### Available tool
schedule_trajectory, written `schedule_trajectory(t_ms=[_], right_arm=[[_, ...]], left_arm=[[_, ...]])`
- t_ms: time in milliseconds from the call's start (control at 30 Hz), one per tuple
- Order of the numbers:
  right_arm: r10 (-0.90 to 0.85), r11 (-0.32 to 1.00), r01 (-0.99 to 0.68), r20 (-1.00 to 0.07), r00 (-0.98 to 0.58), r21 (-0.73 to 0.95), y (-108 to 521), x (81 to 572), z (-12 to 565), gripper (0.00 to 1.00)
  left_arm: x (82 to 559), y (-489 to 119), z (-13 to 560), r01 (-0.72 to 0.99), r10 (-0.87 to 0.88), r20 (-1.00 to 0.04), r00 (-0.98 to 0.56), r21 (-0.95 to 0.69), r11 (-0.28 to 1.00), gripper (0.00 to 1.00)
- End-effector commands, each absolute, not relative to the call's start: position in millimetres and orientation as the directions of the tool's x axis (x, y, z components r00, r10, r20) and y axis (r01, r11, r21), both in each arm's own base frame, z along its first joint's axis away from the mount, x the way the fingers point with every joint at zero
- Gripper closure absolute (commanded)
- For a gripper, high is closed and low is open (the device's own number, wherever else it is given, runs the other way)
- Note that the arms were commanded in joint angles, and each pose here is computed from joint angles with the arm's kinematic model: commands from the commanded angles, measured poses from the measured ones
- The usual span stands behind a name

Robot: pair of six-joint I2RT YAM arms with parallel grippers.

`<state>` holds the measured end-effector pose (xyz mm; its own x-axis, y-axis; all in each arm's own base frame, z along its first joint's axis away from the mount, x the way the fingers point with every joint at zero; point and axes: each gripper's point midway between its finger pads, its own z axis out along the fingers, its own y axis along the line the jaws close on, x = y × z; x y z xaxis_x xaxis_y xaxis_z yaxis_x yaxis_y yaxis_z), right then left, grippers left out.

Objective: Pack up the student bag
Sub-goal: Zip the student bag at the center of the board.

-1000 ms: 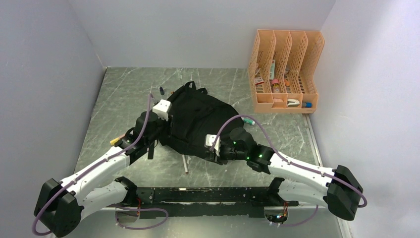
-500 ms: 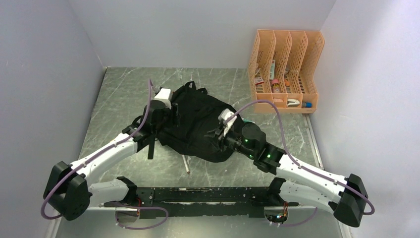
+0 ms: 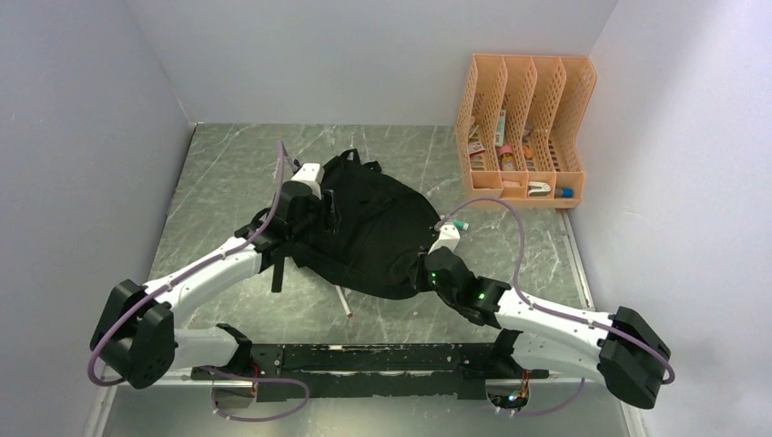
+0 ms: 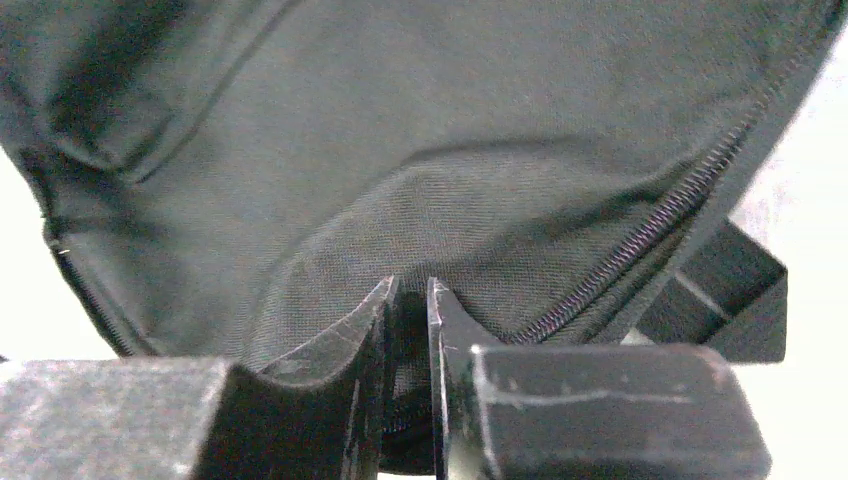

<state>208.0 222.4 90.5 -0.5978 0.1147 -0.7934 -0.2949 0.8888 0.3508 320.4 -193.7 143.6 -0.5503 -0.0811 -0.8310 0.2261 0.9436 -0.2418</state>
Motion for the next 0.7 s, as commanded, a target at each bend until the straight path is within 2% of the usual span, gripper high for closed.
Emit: schedule_trajectory(t_ms=[0, 167, 367, 567, 667], right_arm=[[0.190, 0.940, -0.091, -0.727, -0.660, 0.328, 198.8, 206.1, 54.3, 0.79], [0.150, 0.954, -0.074, -0.674, -0.723, 0.292, 202.0, 199.8, 38.2, 0.77], [0.187, 0.934, -0.123, -0.752, -0.632, 0.335, 210.3, 216.7, 80.6, 0.74], [0.185, 0.932, -0.158, -0.802, -0.567, 0.327, 209.2, 225.7, 110.0, 0.73], [0.183, 0.931, -0.166, -0.810, -0.557, 0.325, 209.5, 226.8, 115.7, 0.73]], left_arm=[[333.8, -211.1, 165.5, 0.260, -0.132, -0.842, -0.523, -0.305, 0.916, 0.37], [339.6, -226.3, 162.8, 0.300, -0.117, -0.831, -0.544, -0.323, 0.898, 0.37], [336.9, -263.1, 153.0, 0.441, -0.062, -0.807, -0.588, -0.383, 0.812, 0.37], [333.7, -284.7, 114.7, 0.470, 0.035, -0.740, -0.672, -0.390, 0.792, 0.35], [329.0, -290.2, 98.1, 0.481, 0.106, -0.706, -0.700, -0.357, 0.801, 0.45]])
